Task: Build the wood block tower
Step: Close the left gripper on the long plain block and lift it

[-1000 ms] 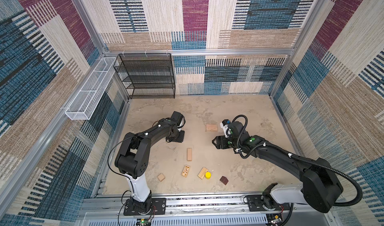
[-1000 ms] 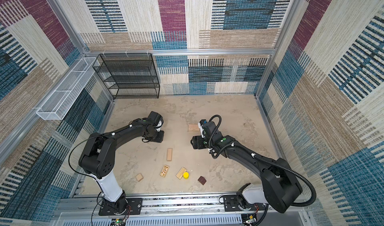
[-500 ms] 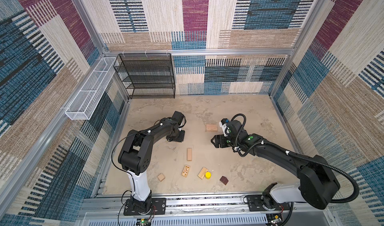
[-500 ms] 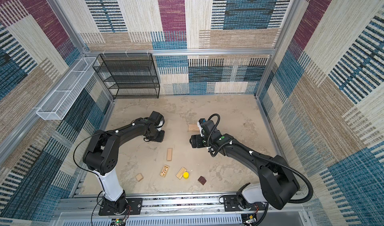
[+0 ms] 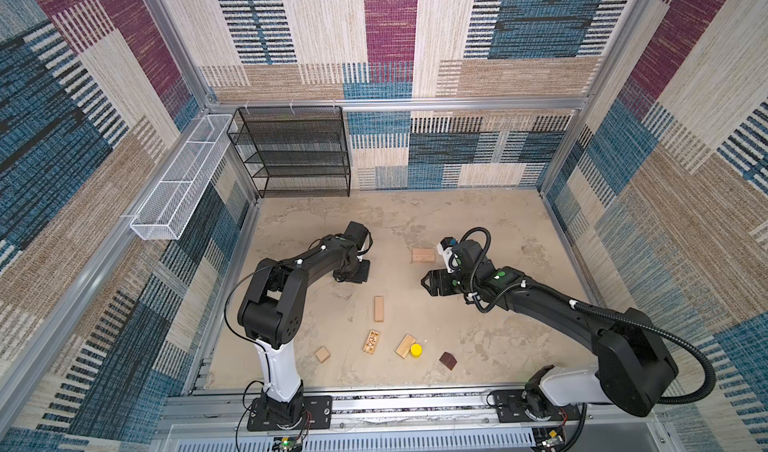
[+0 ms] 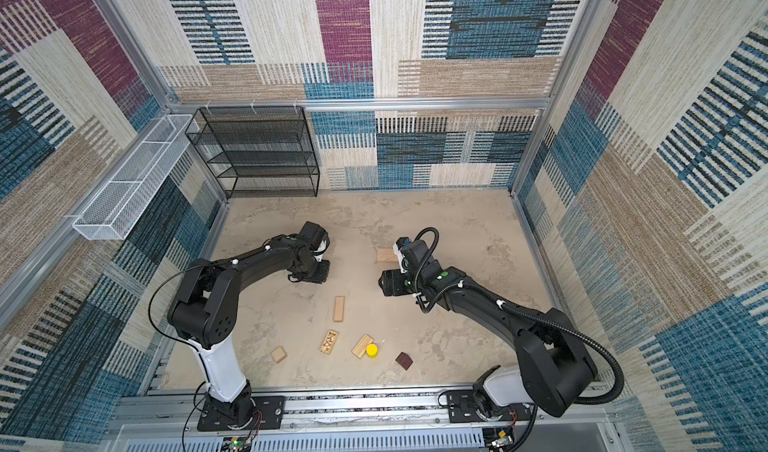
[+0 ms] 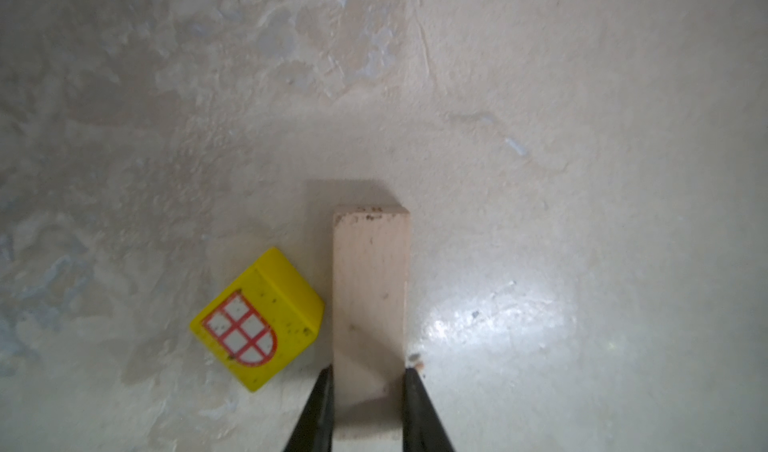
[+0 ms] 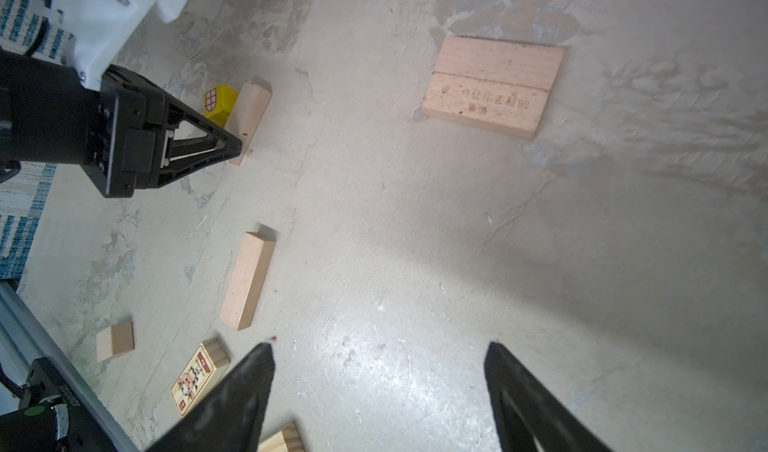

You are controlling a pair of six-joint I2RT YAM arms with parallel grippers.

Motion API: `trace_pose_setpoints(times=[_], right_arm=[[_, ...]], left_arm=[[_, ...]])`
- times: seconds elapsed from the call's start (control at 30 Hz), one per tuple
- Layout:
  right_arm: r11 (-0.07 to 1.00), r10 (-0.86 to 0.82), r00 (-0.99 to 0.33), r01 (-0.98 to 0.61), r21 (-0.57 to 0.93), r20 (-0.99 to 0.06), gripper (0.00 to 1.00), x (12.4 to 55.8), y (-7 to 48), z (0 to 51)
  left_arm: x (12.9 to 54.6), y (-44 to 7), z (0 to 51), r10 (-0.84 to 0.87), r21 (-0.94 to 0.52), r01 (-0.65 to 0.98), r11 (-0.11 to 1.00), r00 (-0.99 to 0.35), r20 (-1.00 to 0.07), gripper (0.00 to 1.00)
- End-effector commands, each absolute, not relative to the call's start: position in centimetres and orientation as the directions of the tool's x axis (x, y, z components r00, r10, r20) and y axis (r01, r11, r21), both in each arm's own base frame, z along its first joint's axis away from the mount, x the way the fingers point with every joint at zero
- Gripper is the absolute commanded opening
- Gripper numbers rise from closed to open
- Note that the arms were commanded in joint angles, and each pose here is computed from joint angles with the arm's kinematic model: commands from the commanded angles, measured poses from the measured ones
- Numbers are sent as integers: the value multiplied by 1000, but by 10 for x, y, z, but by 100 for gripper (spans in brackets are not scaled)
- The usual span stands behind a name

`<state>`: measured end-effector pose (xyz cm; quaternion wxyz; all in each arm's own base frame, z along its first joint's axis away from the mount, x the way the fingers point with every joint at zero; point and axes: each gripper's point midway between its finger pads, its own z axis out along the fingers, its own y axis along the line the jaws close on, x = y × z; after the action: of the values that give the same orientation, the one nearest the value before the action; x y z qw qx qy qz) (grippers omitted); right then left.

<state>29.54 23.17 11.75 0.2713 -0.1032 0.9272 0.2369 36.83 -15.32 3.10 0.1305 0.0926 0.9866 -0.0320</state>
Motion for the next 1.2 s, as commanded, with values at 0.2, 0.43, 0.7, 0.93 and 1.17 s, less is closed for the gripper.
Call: trace_pose_setpoints(times=[0.2,0.43,0.7,0.93,1.17], right_arm=[[856,-65,-824,-335,393,-562,82,296,234,125],[852,-63,-823,-339,399,-564,82,296,236,127],[855,-54,-823,-331,399,-565,82,294,233,127],[853,-47,-826,-326,408,-561,83,292,233,126],[851,-43,-822,-327,410,-567,83,292,233,129]], left_arm=[[362,-153,25,185,-41,199,979,-957,-225,16],[362,-154,28,188,-45,203,978,-955,-229,9],[362,-158,36,179,-73,202,977,-952,-247,0],[363,-165,47,151,-124,193,973,-946,-286,0],[361,-166,51,137,-139,185,973,-945,-298,0]])
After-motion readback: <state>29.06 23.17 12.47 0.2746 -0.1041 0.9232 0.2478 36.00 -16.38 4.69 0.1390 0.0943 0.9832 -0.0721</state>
